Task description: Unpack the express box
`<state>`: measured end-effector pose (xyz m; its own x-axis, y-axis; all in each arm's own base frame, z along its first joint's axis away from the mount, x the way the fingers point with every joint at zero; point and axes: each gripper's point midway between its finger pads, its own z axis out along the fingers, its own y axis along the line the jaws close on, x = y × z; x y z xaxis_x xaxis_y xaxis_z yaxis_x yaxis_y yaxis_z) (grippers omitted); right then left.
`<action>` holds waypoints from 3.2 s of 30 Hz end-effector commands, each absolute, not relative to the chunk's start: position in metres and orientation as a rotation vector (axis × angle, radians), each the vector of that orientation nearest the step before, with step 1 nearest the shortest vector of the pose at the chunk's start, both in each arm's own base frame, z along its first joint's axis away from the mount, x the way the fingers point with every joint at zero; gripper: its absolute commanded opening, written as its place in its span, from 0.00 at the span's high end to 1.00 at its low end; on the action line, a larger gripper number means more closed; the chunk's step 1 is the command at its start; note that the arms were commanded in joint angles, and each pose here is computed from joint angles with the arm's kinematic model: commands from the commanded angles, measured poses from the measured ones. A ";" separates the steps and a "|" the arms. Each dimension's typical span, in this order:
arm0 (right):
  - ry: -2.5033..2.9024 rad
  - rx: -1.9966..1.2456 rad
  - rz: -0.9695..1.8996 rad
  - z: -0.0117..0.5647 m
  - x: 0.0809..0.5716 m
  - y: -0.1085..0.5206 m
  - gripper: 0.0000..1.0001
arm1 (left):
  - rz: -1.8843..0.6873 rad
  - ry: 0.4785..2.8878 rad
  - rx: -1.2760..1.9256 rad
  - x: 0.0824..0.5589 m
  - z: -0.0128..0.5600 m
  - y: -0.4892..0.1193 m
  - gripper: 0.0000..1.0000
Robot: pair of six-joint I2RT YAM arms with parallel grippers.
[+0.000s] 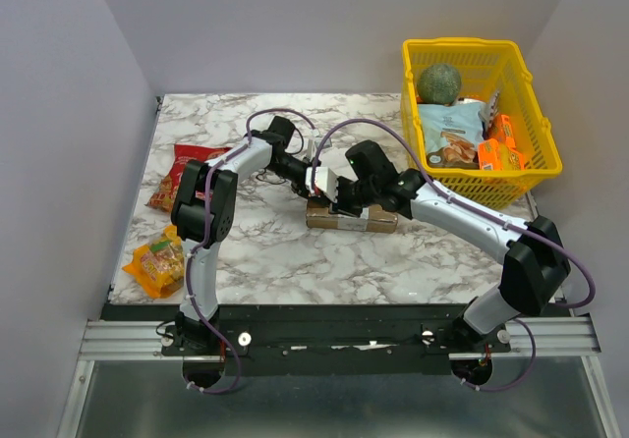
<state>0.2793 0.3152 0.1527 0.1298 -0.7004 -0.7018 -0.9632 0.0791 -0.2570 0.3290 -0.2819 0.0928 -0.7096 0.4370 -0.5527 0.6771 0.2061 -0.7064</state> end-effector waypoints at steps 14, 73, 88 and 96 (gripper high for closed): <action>1.594 -1.715 0.429 0.148 0.284 0.314 1.00 | -1.281 2.449 1.106 0.333 0.027 -0.254 1.00; 1.840 -1.543 0.537 0.122 0.301 0.381 0.99 | -1.396 2.449 1.205 0.309 0.060 -0.256 1.00; 1.679 -1.624 0.372 0.138 0.305 0.348 1.00 | -1.171 2.602 1.288 0.329 0.007 -0.252 1.00; 1.703 -1.650 0.466 0.135 0.283 0.329 1.00 | -1.123 2.600 1.325 0.327 0.001 -0.246 1.00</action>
<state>0.2913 0.3621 0.1392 0.1086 -0.6696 -0.7347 -0.9639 0.1098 -0.2426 0.3169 -0.2867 0.0908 -0.7229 0.5456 -0.4239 0.6110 0.2182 -0.7610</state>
